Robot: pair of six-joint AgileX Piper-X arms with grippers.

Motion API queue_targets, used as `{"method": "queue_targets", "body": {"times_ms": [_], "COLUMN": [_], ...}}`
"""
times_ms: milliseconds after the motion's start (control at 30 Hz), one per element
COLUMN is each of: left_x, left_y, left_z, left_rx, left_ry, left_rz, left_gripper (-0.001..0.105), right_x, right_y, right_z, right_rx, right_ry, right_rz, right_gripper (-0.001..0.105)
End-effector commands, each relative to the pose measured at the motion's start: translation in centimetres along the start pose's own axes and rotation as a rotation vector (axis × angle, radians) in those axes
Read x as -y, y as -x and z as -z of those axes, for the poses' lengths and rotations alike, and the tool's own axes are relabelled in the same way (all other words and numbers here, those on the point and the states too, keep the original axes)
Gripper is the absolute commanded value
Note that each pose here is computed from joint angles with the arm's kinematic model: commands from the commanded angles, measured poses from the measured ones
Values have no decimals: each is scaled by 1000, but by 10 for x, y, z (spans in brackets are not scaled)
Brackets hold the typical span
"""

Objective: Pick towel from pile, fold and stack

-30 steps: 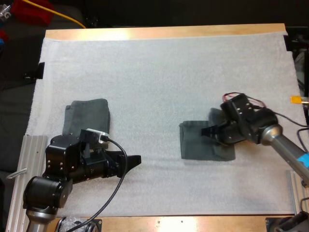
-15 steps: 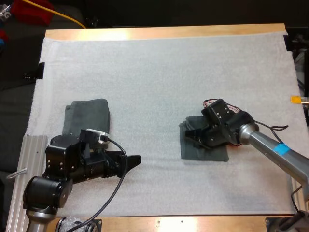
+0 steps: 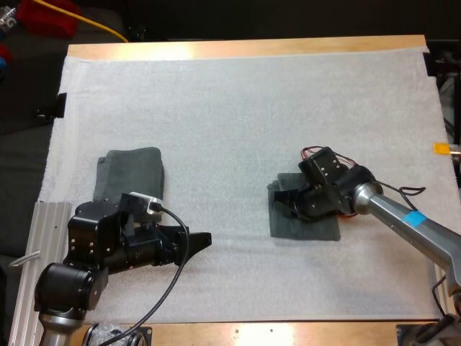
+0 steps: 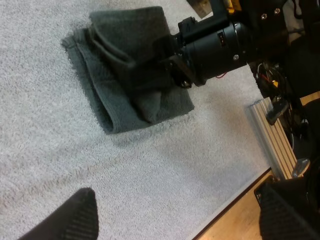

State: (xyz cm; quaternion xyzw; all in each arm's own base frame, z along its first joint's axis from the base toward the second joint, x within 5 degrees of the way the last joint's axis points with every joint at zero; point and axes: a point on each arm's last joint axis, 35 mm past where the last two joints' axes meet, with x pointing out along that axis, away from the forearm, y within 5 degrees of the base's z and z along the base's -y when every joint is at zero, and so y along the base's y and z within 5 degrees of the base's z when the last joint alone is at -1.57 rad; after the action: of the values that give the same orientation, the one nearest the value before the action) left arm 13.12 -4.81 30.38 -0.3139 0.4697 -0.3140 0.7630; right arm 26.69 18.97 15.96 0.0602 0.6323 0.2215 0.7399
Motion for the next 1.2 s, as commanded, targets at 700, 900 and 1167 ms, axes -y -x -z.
{"method": "queue_targets", "body": {"times_ms": [700,900,1167], "left_x": [1,1,1], "left_y": [1,1,1], "left_z": [-1,-1,-1], "left_rx": [0,0,0], "left_ry": [1,1,1], "left_rz": [6,6,6], "left_gripper": [65,65,65], "right_x": [-35,-35,-41], "right_y": [-3,1,37], "right_z": [10,9,5], "right_rx": [-18,-7,167], "right_ry": [171,175,199], "right_rz": [-163,-163,-48], "right_gripper": [67,67,67]}}
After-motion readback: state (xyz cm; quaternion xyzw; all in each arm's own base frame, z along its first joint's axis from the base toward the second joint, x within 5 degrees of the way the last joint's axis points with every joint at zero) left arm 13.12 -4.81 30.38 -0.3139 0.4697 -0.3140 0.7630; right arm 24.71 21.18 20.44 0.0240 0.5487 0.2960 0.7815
